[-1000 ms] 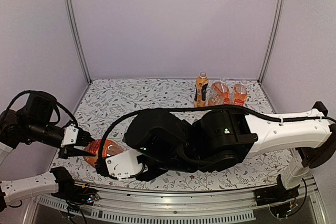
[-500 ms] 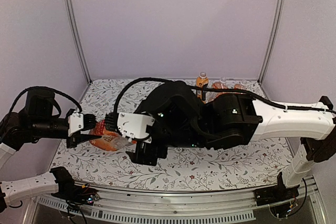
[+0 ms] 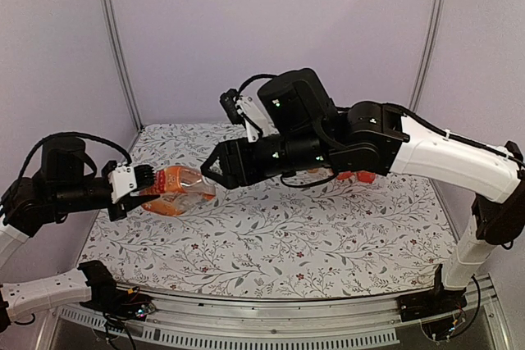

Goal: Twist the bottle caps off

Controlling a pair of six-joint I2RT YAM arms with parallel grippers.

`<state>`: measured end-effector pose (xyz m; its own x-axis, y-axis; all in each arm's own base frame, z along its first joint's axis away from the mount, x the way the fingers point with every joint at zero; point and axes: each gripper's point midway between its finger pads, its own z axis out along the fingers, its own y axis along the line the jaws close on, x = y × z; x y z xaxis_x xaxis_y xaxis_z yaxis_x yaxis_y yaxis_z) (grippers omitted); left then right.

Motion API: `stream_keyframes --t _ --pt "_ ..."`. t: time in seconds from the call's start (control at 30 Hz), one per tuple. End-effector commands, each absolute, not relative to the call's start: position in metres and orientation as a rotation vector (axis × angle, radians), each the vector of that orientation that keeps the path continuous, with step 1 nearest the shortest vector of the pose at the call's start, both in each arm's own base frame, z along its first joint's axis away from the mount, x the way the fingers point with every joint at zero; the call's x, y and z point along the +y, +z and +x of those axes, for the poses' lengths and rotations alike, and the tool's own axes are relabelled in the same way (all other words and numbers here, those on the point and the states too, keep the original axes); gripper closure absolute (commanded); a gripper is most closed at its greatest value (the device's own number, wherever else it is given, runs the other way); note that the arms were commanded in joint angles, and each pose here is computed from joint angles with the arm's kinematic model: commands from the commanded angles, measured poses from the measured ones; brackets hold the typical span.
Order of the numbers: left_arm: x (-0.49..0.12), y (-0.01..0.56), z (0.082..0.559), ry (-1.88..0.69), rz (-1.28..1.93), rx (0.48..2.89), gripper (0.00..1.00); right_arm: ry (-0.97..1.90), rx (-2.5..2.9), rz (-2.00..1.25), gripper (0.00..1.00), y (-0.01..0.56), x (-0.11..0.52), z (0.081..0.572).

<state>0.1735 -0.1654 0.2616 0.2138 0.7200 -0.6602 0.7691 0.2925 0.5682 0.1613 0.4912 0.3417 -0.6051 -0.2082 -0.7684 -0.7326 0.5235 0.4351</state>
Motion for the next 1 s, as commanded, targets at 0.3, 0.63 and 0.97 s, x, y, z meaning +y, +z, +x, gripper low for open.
stream_keyframes --t 0.3,0.63,0.97 --pt "-0.166 0.264 0.176 -0.031 1.432 1.482 0.95 1.154 2.232 -0.733 0.52 0.331 0.505 0.146" --pt "-0.167 0.263 0.175 -0.032 1.437 1.477 0.95 1.072 2.272 -0.737 0.9 0.319 0.504 0.152" --pt "-0.175 0.245 0.133 -0.241 1.616 1.465 0.99 0.8 1.87 -1.329 1.0 0.325 0.506 0.095"
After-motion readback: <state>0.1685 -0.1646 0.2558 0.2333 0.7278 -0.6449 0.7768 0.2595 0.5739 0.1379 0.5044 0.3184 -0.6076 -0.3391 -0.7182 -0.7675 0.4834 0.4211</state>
